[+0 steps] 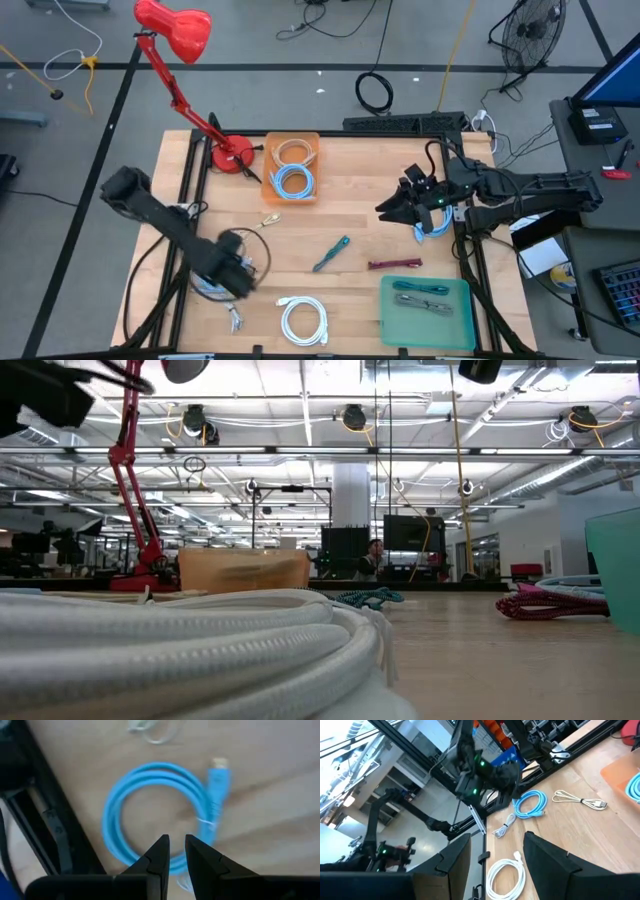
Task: Pick & Place USB Port
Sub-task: Put the left light blue wire cable into the the orange bin
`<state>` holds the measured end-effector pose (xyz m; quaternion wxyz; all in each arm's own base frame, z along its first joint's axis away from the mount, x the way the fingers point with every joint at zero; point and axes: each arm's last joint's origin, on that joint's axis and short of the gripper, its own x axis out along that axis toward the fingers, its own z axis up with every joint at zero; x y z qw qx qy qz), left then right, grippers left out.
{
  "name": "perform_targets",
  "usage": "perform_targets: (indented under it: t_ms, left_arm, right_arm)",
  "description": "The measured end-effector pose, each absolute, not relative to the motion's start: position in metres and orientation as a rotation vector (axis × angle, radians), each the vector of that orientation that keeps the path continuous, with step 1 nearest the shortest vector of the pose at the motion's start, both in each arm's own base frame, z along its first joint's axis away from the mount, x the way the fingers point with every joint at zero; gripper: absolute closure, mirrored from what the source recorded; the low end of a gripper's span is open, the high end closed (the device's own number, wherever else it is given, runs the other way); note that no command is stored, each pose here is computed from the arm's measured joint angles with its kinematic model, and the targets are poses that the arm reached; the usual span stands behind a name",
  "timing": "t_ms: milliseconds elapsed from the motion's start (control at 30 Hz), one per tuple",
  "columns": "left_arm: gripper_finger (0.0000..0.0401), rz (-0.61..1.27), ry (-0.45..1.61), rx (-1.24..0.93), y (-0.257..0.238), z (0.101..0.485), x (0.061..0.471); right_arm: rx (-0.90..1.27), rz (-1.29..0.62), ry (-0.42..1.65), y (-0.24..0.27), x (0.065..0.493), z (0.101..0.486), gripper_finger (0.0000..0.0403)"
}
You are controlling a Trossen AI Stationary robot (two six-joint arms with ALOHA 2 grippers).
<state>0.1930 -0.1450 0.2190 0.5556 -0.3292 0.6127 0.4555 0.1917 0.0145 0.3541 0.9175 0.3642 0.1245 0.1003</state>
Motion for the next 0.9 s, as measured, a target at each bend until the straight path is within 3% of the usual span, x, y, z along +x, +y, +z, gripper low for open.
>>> perform_targets:
  t_ms: [133,333,667,767,900]
  left_arm:
    - [0.0334,1.100,1.389,-0.887,-0.126,0.215,0.162]
    - [0.0322,0.966,1.383,-0.911,-0.106,0.213,0.141]
    - [0.0158,0.769,1.532,-0.790,-0.090,0.194,0.141]
    - [0.0133,0.794,1.558,-0.779,-0.086,0.182,0.137]
    - [0.0130,0.827,1.585,-0.776,-0.081,0.169,0.130]
  right_arm:
    - [0.749,0.207,0.256,0.015,0.192,0.354,0.0232]
    - [0.750,0.204,0.255,0.015,0.192,0.354,0.0232]
    - [0.770,0.187,0.243,0.012,0.192,0.355,0.0232]
    - [0.776,0.186,0.243,0.011,0.192,0.355,0.0232]
    - [0.784,0.186,0.245,0.011,0.192,0.355,0.0232]
